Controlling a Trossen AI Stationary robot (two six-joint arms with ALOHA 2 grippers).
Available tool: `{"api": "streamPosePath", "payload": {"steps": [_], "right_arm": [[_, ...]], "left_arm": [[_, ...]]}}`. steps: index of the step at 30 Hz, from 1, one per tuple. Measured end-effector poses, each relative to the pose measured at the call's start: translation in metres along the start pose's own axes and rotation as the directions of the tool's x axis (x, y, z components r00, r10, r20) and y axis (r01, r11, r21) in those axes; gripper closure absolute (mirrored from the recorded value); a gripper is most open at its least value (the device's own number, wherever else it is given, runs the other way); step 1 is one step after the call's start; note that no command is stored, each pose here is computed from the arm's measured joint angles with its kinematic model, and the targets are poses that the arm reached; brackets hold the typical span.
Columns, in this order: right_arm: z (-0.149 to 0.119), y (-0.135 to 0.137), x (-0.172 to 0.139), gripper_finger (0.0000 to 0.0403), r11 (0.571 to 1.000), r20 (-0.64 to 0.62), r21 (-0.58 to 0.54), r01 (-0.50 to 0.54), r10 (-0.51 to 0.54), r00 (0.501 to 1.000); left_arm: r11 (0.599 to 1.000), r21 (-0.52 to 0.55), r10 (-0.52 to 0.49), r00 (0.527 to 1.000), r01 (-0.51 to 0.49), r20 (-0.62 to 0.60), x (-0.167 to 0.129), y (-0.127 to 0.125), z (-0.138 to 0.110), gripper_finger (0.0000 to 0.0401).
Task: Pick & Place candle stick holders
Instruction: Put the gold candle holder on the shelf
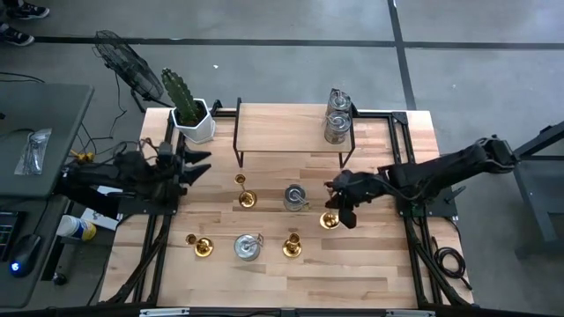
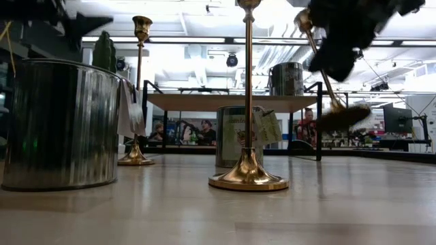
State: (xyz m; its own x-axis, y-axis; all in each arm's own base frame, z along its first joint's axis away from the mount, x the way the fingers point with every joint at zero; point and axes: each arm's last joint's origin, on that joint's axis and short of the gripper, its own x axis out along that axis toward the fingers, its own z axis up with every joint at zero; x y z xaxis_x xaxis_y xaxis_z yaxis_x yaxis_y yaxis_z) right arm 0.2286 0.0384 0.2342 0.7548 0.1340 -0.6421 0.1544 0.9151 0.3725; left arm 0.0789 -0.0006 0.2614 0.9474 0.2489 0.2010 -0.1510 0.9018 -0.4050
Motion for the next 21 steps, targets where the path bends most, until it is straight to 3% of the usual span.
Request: {"api": "streamPosePath", "payload": {"steps": [6,13,21], "right_arm": [[0.03,0.005,-0.014,0.0395,1.0,0.065,-0.005,-0.025,0.025,0.998],[0.064,0.01,-0.034,0.0395,0.997,0.173,-0.06,-0.048,0.058,0.983],[0.075,0.011,-0.042,0.0396,0.995,0.207,-0.087,-0.037,0.054,0.977]], "left_arm": [[0.994,0.104,0.014,1.0,-0.013,-0.008,0.02,-0.021,0.037,0.0156],[0.98,0.175,0.101,0.994,-0.091,-0.051,0.069,-0.051,0.064,0.0156],[0.972,0.211,0.126,0.985,-0.099,-0.118,0.139,-0.085,0.072,0.0156]]}}
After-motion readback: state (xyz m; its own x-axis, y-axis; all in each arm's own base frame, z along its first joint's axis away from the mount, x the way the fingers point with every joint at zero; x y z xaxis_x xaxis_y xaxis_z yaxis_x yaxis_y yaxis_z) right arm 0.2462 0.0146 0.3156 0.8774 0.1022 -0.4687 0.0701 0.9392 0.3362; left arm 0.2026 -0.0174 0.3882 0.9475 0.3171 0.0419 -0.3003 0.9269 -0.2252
